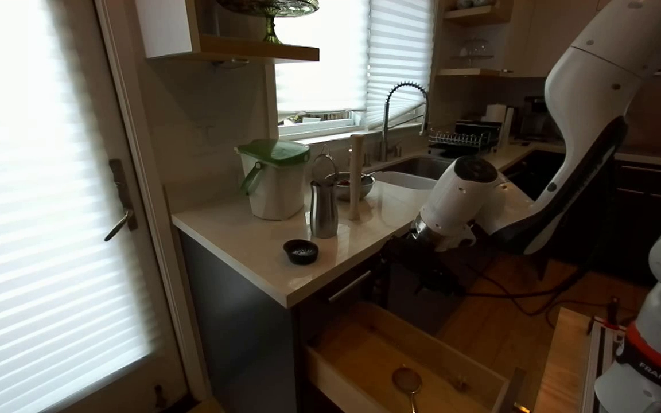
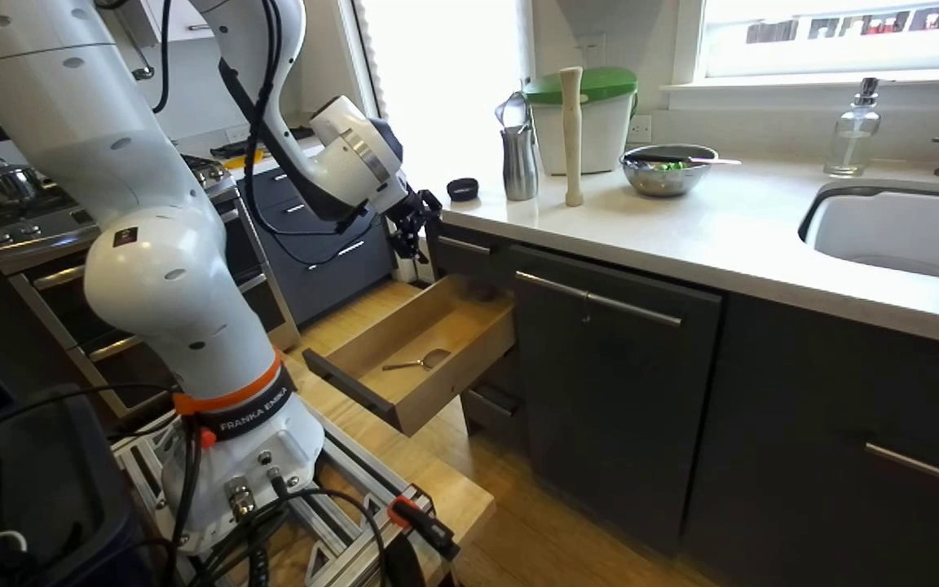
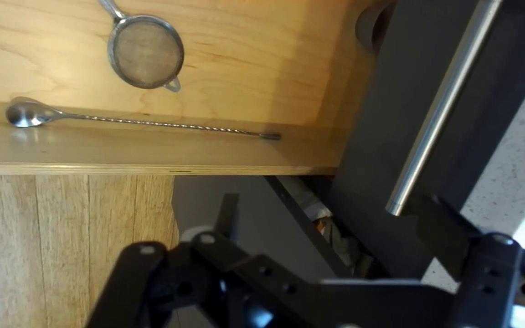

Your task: Pull open the top leftmost drawer under the sink

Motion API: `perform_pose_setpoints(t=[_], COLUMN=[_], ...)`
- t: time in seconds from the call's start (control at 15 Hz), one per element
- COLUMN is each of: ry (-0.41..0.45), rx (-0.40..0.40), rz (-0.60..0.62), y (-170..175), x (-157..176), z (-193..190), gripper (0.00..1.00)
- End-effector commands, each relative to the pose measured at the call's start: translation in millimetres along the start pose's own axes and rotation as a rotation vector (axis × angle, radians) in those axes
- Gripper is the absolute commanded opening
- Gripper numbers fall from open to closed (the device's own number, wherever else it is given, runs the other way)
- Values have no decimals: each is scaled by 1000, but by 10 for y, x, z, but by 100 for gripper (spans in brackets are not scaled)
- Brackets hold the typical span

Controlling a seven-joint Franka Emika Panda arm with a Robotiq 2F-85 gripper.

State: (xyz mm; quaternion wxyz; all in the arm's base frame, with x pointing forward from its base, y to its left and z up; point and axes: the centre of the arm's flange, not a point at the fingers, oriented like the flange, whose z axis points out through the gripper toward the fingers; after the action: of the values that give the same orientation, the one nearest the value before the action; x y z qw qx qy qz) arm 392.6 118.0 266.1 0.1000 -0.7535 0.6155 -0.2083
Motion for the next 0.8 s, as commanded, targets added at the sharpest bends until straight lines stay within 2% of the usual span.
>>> perform_pose_setpoints(t=[0.0, 0.4, 0.47, 0.53, 0.67, 0.73], ry=[-43, -105, -120, -80, -102, -96], rx=[26, -56, -59, -60, -72, -47], rz=[94, 212, 186, 145, 152, 167], y=[168, 194, 187, 3, 8, -13], x=[-247, -242, -237, -58, -52, -76], z=[629, 801, 766, 293, 352, 375], gripper=[100, 100, 100, 100, 100, 100])
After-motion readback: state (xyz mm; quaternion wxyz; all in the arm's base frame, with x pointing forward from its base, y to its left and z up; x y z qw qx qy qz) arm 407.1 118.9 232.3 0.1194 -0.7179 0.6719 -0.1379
